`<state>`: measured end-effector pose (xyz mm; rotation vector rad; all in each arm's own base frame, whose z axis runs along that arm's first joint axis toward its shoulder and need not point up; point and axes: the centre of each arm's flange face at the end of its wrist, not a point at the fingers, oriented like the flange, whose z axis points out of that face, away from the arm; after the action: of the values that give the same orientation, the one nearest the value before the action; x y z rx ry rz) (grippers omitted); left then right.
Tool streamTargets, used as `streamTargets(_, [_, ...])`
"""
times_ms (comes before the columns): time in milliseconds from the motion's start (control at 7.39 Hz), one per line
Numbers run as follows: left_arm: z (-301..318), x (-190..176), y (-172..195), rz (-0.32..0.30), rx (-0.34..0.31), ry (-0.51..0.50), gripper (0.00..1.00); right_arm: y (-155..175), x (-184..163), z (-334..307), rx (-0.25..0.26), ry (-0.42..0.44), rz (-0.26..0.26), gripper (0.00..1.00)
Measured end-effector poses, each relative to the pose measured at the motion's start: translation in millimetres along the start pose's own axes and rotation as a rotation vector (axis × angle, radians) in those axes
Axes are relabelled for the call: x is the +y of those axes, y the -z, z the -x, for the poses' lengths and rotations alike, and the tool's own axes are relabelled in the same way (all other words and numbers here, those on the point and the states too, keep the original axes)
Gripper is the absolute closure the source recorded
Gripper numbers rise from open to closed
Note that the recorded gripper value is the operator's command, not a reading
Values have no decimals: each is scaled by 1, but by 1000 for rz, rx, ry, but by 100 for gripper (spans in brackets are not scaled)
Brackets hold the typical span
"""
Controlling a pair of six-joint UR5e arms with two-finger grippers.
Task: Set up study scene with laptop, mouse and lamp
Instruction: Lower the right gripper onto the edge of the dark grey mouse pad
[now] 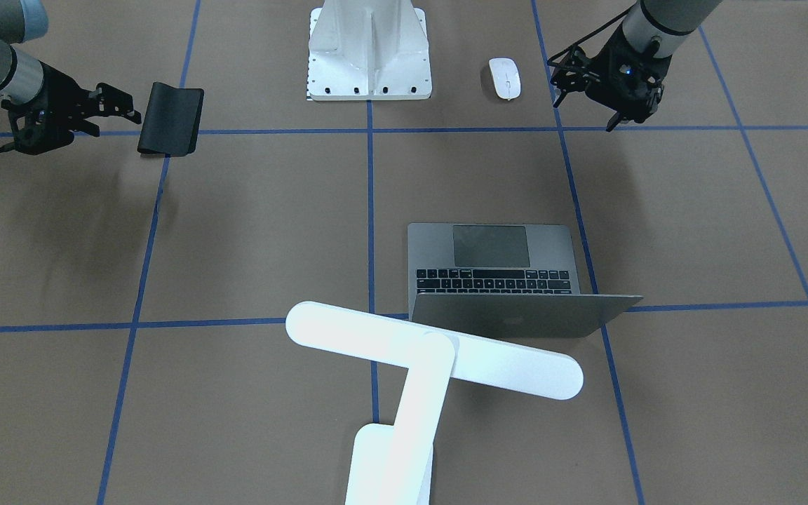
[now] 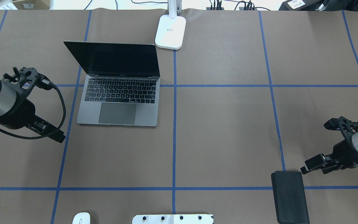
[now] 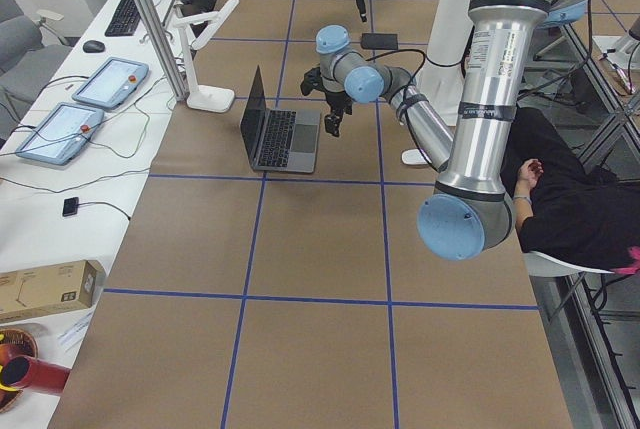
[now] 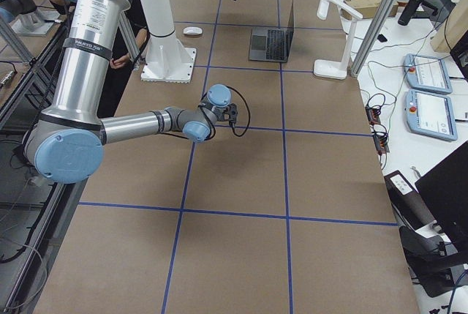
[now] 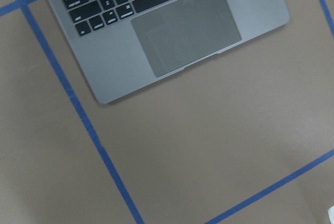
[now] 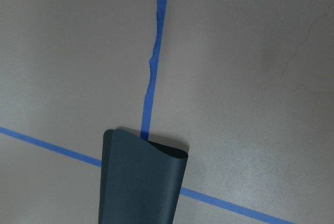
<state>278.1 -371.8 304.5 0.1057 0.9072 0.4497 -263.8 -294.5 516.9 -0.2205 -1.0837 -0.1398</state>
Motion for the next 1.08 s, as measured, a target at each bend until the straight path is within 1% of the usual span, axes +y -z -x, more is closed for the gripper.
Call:
streamTargets(135, [0, 1, -1, 2, 0, 2, 0, -7, 3, 4, 4, -27, -6, 3])
streamTargets(271, [0, 2, -1, 3, 0, 4, 0, -16, 9, 9, 10, -27, 5, 3])
streamTargets(676, [0, 5, -2, 7, -2, 4, 0, -42, 32, 25, 23, 10, 78, 5])
streamTargets(947, [2, 8, -1, 7, -7, 4, 1, -53, 41, 27, 34, 20, 112, 13])
streamTargets(1082, [2, 9, -1, 8, -7, 3, 1, -57, 43, 26, 43, 17, 124, 13])
